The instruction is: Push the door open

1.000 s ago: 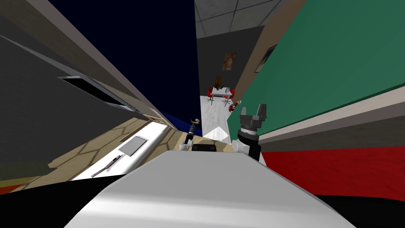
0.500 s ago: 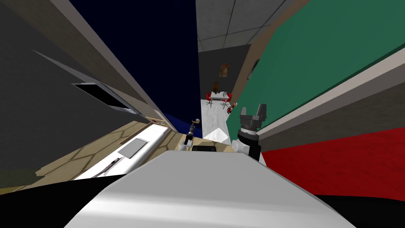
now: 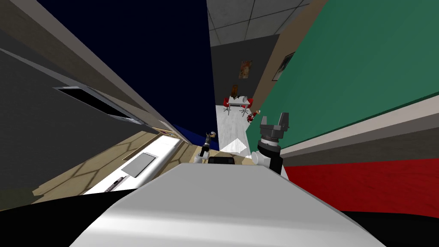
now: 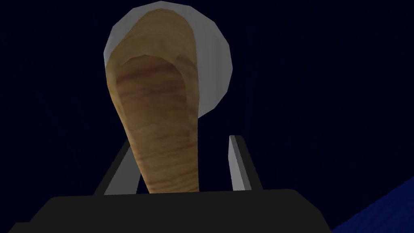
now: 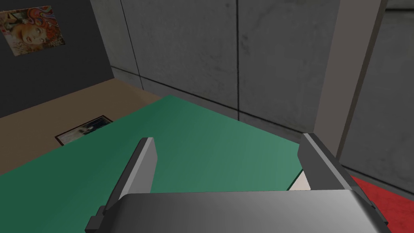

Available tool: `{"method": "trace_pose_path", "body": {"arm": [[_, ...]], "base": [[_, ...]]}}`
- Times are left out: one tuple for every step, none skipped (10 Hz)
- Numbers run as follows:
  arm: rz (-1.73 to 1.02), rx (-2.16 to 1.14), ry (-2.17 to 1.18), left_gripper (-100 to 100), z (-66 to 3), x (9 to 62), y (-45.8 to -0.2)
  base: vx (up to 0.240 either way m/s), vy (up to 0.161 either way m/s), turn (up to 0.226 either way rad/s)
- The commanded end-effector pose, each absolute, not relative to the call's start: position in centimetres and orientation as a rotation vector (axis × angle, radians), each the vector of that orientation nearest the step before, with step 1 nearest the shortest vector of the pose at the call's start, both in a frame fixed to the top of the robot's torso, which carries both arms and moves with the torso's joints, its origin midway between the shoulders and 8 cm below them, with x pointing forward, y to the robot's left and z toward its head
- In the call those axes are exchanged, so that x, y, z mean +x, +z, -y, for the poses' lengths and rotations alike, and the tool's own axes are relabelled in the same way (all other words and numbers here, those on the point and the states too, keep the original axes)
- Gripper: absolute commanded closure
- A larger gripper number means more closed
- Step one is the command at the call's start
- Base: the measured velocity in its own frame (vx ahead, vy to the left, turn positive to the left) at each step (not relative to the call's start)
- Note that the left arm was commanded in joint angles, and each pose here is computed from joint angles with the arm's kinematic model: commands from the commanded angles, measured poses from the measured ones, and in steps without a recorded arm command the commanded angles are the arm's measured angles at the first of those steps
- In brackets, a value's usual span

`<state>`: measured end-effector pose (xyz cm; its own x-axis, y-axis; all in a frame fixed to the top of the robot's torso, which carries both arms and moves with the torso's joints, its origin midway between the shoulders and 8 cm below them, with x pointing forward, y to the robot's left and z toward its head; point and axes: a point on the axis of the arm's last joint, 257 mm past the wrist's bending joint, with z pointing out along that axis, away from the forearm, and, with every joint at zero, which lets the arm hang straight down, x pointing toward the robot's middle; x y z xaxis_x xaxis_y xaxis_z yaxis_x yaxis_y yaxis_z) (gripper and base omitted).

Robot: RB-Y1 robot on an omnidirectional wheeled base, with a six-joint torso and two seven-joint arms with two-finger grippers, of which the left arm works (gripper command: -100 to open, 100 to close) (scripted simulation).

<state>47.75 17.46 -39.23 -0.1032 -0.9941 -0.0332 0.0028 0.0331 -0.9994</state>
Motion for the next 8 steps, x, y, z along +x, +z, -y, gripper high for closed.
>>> {"method": "trace_pose_path", "body": {"arm": [[-1.300, -1.133, -1.260, 100, -17.5, 47.7, -39.3], [-1.300, -1.133, -1.260, 100, -17.5, 47.7, -39.3], [-1.300, -1.133, -1.260, 100, -17.5, 47.7, -39.3], [-1.300, -1.133, -1.260, 100, -17.5, 47.7, -39.3], [-1.300, -1.133, -1.260, 100, -17.5, 47.7, -39.3], [-1.288, -1.129, -1.250, 100, -18.4, 48.1, -38.9], [-1.284, -1.130, -1.242, 100, -18.9, 48.2, -38.9], [-1.279, -1.132, -1.232, 100, -19.5, 48.2, -38.9]], "base": [[-0.024, 0.001, -0.007], [-0.015, 0.002, -0.018], [0.000, 0.000, 0.000], [0.000, 0.000, 0.000], [0.000, 0.000, 0.000], [0.107, -0.027, 0.012], [0.158, -0.080, 0.031], [0.169, -0.068, 0.029]]}}
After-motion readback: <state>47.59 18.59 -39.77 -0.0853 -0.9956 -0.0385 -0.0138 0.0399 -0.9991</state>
